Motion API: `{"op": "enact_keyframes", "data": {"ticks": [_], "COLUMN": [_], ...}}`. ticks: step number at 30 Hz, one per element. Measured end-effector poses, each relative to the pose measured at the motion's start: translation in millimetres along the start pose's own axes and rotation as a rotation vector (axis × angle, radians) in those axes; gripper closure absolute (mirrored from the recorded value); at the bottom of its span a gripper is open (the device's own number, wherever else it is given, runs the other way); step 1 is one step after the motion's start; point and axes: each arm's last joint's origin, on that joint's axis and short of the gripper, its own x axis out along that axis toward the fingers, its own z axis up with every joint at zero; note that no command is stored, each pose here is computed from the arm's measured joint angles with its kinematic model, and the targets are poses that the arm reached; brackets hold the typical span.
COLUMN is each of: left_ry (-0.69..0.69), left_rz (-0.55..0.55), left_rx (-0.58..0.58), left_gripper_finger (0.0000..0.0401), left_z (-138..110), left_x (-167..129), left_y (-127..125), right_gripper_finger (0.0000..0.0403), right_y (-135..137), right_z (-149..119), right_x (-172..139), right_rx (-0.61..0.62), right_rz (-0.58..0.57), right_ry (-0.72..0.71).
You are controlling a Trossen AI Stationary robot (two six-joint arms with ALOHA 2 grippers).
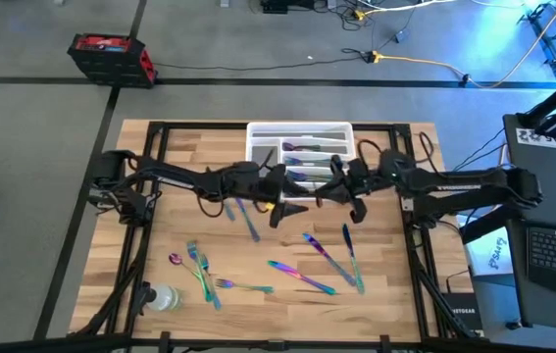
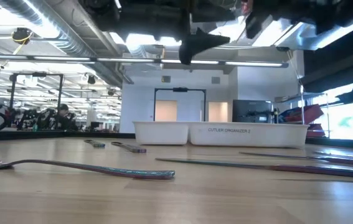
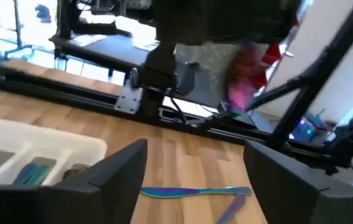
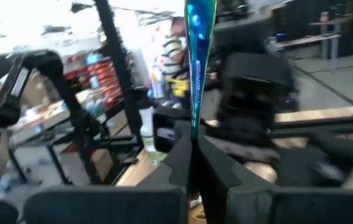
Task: Sort silverware
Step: Put the blue spoon into the tray organizer
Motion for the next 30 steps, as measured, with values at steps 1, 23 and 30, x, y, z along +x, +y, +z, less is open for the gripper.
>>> {"op": "enact_keyframes", "data": {"ticks": [1,23,30], "left_ry": [0.004,-0.096,-0.096], "left_rz": [-0.016,-0.063,-0.071], "left_rx": [-0.009,0.022,0.033], "left_gripper_finger": [0.0138,0.0259,0.0353], "left_z": [0,15,15], "left_x": [1,0,-1], "left_y": [1,6,8], "right_gripper_finger": [0.0403,0.0403,0.0403], "right_y": [-3,-42,-49], "right_z": [2,3,6], "right_x": [3,20,14], "right_rx": [-0.014,-0.048,-0.047], "right_rz": [0.017,0.090,0.081], "right_ry": [0.006,0.081,0.072]}}
